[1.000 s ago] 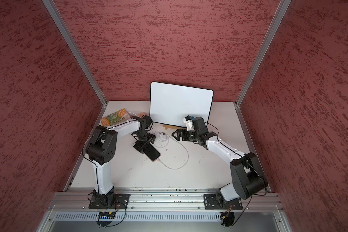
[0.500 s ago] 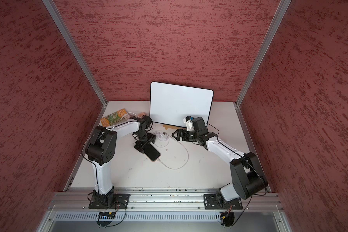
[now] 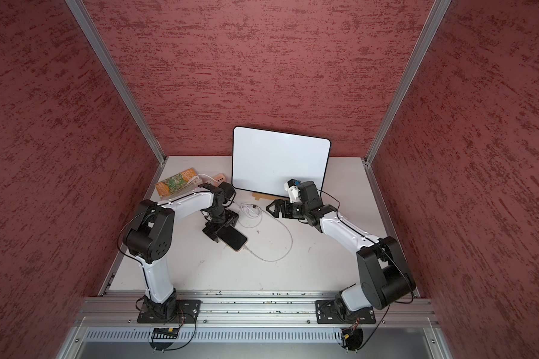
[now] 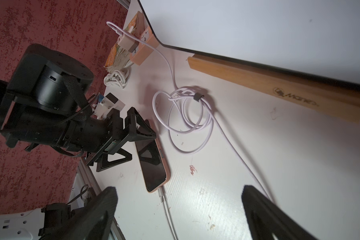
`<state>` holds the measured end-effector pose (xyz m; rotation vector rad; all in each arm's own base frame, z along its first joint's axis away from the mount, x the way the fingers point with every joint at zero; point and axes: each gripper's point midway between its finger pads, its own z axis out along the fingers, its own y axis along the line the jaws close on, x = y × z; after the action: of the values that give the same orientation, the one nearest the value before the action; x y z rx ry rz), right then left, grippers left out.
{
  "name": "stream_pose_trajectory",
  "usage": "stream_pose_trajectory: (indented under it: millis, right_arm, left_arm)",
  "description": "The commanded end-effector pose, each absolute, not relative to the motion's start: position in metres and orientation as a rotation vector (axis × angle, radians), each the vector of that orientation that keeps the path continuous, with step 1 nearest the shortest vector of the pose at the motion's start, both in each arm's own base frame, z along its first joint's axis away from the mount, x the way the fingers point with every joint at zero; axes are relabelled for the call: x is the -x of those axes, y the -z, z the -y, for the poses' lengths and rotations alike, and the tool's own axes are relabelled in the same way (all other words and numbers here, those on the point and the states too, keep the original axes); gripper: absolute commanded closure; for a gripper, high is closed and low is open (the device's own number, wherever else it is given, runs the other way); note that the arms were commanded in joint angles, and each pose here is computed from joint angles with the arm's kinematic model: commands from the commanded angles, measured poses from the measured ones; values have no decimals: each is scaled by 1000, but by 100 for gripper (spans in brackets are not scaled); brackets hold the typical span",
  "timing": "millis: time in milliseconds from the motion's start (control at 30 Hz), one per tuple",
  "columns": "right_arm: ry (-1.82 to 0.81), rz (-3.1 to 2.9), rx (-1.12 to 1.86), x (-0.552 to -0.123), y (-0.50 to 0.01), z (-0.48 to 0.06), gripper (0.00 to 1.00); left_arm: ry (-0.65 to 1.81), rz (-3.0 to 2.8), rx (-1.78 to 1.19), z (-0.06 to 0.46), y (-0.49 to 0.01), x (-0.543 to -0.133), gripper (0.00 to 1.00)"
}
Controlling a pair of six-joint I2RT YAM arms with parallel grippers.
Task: Plug the charging cable into the phone
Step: Place the phone at the center of the board, then reset both arms
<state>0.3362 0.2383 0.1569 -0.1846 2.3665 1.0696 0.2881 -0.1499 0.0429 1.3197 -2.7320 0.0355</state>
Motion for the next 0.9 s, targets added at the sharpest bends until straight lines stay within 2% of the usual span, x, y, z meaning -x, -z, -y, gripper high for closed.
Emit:
stream_pose_trajectory:
  millis: [0, 233, 433, 567, 667, 867]
  right_arm:
    - [-1024, -2308, 210, -337, -180, -232, 1]
    - [-851, -2273, 197, -341, -207, -203, 1]
    - [-679, -2190, 20, -355, -234, -136, 1]
    - [-582, -2151, -136, -365, -237, -90, 1]
    - [-487, -2133, -219, -371, -234, -60, 1]
    - [-284, -2031, -292, -381, -221, -16, 1]
  left_arm:
    - [-27, 2856, -1308, 137, -80, -288, 0]
    - [-160, 3138, -1204, 124, -128, -302, 0]
    - [-237, 3435, -1119, 100, -179, -316, 0]
    - [-283, 3667, -1067, 83, -211, -328, 0]
    - [-339, 3873, -872, 81, -227, -333, 0]
    - [-260, 4130, -751, 58, -246, -326, 0]
